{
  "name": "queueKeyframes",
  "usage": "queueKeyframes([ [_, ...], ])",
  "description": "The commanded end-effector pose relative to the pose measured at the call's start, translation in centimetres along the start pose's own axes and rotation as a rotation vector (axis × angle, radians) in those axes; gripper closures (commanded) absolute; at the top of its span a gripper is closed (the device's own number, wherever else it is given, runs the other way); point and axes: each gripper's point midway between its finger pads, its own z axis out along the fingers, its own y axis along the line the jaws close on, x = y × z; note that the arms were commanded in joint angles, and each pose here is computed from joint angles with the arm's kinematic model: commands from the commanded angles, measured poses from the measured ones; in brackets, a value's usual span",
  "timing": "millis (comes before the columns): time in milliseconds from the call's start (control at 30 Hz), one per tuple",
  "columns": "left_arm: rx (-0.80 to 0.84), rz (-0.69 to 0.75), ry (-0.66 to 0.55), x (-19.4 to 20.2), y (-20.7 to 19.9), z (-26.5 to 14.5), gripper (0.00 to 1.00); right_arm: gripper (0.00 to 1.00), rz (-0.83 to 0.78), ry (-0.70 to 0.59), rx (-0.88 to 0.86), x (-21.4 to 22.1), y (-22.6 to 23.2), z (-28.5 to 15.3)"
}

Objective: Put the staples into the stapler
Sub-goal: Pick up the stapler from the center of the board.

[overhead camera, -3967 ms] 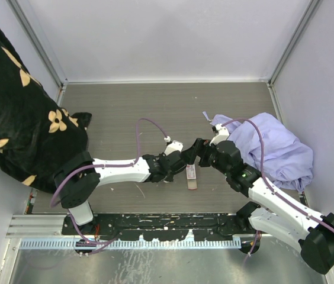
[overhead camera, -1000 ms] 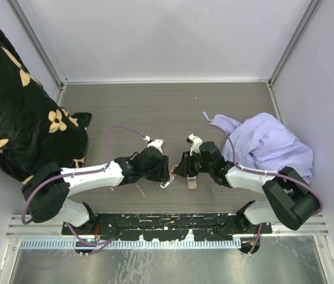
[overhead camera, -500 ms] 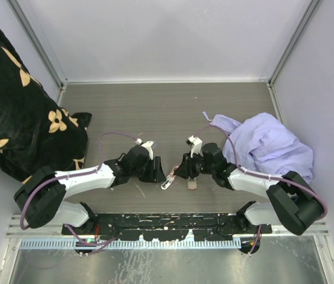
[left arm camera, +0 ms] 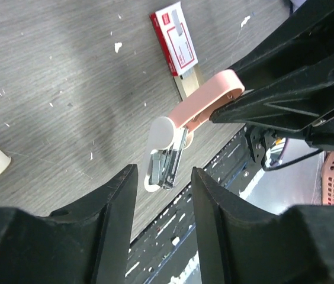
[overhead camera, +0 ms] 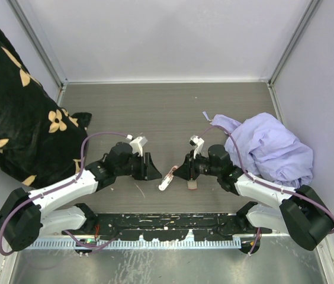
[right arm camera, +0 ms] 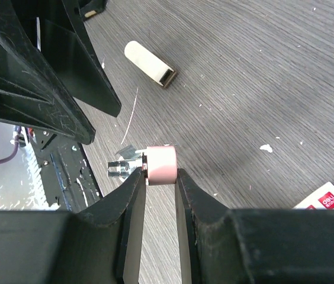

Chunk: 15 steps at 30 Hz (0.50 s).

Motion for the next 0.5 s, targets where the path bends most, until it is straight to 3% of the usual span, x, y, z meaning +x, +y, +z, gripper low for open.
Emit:
queueKeyframes([
  [0,0.045,0.014,0.040,0.1,-1.4,-0.6,0.58,0.99,-0.042,-0.064,-0.070,-2.2,1.8,0.0],
  [467,0.037,-0.010,0.113,1.5,-1.2,0.8,0.59,0.99,-0.034,-0.060,-0.086,-2.3,2.1,0.1],
])
